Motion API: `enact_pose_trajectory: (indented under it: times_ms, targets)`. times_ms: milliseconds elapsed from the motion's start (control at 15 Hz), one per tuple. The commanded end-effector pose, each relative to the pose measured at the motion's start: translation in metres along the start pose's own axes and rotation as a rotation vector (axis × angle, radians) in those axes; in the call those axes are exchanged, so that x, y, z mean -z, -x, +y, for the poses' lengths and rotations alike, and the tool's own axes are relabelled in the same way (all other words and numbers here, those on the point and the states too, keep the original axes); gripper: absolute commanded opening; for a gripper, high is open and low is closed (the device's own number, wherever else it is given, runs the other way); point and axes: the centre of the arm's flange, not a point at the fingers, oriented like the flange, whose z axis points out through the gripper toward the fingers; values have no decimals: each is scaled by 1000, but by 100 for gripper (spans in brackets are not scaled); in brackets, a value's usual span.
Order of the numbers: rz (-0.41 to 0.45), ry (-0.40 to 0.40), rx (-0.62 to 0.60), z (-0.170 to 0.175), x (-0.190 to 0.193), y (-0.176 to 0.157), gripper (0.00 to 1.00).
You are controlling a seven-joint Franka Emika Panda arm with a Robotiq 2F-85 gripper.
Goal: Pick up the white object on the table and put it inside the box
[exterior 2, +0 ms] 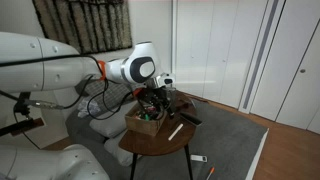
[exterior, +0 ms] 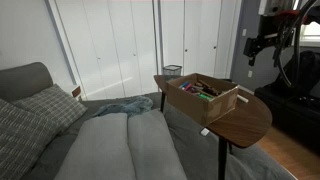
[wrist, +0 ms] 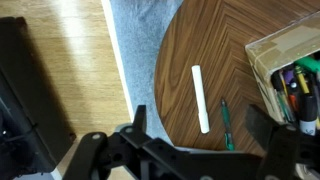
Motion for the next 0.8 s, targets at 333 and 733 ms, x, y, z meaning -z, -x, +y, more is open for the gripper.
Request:
enact_pose_trajectory:
  times_ms: [333, 733]
  targets:
    - [0, 0, 0, 0, 0, 0, 100]
    - [0, 0, 0, 0, 0, 0, 100]
